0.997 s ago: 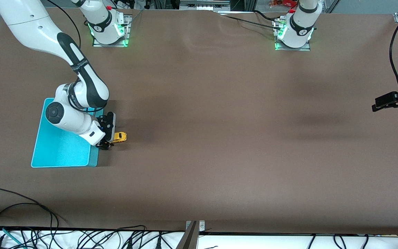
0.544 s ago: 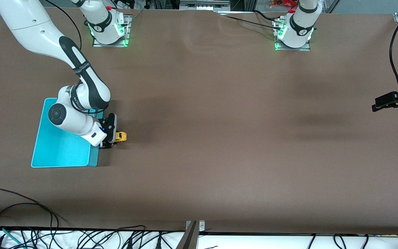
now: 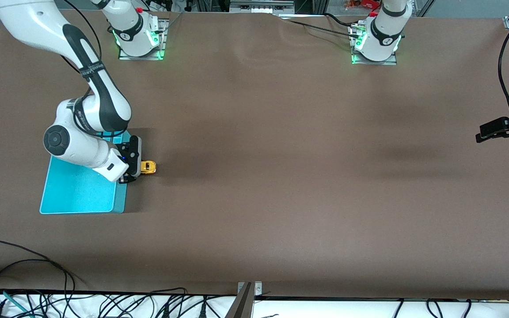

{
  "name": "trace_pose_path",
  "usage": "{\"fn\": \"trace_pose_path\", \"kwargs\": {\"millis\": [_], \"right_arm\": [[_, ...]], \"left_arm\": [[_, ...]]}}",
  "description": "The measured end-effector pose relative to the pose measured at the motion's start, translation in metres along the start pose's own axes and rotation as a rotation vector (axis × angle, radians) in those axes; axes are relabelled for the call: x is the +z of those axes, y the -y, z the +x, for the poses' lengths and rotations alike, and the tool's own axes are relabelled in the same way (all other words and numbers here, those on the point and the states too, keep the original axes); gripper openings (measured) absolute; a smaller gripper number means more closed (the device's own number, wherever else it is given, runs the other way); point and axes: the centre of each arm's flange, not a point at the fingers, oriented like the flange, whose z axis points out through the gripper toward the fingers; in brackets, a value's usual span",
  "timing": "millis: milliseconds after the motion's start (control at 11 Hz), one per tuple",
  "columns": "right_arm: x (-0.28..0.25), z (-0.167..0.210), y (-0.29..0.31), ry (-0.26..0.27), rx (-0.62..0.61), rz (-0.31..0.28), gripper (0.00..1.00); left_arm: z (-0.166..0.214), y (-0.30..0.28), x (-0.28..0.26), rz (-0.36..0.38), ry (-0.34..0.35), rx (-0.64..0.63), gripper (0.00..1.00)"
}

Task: Wind up and store yellow beetle car
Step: 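Lift the car with the right gripper over the cyan box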

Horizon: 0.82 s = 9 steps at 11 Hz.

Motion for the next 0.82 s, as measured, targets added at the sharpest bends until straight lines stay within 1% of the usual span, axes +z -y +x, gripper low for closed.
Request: {"fn": "trace_pose_path", "kwargs": {"millis": [272,453,634,816], "right_arm": [[-0.04,0.003,0.015,0.017,-0.004,0.071,0.45],[-0.067,-0.004,0.022,0.028,0.01,0.138,0.45],[-0.082,-0.017,0.022,0.027,0.016,0.159,0.45],[-0.086,-0.047,0.023,0.016,-0.008,0.166,0.45]], "left_arm": [[0.0,0.0,0.0,0.0,0.0,0.0,1.0],[0.0,0.0,0.0,0.0,0.0,-0.001,1.0],[0.0,0.0,0.0,0.0,0.0,-0.001,1.0],[0.0,0.001,0.0,0.0,0.0,-0.001,1.0]]}}
